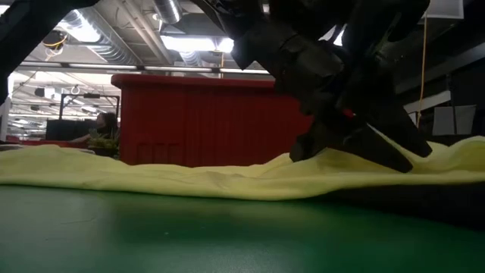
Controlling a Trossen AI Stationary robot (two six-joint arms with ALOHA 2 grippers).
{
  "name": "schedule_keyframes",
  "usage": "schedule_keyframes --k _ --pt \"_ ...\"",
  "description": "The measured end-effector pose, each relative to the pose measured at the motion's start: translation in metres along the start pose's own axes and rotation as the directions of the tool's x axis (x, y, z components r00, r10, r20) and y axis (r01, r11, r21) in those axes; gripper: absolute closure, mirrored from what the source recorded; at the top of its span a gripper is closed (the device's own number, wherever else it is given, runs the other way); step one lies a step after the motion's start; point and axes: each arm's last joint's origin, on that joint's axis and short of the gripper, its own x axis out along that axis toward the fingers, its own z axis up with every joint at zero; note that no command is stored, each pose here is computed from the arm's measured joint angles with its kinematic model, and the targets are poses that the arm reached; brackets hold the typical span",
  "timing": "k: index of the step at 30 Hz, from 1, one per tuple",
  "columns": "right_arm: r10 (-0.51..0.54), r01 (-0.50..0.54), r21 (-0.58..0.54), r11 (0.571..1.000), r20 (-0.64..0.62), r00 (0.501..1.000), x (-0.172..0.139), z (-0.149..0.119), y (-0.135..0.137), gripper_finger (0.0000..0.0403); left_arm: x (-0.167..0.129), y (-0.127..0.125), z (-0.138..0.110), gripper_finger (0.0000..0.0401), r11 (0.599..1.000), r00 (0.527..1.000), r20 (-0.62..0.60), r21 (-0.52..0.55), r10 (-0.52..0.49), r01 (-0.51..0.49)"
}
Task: Fold Laundry from Bin
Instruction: Fold the yellow shirt
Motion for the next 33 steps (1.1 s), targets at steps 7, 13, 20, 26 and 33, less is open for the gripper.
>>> schedule_keyframes --k 7,13,20,26,33 --pt "0.006 -0.006 0.000 1.000 -0.006 1.000 0.000 0.000 0.000 0.0400 -0.005 0.012 0.006 0.0271 0.998 0.996 -0.066 0.031 -0.057 0.059" --pt "0.022 -0.022 0.001 1.000 -0.016 1.000 0.000 0.000 0.001 0.0400 -0.015 0.022 0.018 0.0276 0.998 0.997 -0.051 0.025 -0.064 0.065" --pt "0.023 -0.023 0.002 1.000 -0.015 1.000 0.000 0.000 0.001 0.0400 -0.055 0.009 0.036 0.0286 0.993 0.998 0.004 0.105 -0.059 0.058" --pt "0.024 -0.024 0.002 1.000 -0.014 1.000 0.000 0.000 0.001 0.0400 -0.077 0.016 0.052 0.0288 0.989 0.993 0.113 0.141 0.023 -0.039" --pt "0.024 -0.024 0.002 1.000 -0.014 1.000 0.000 0.000 0.001 0.0400 -0.077 0.018 0.053 0.0288 0.983 0.980 0.165 0.131 0.109 -0.132"
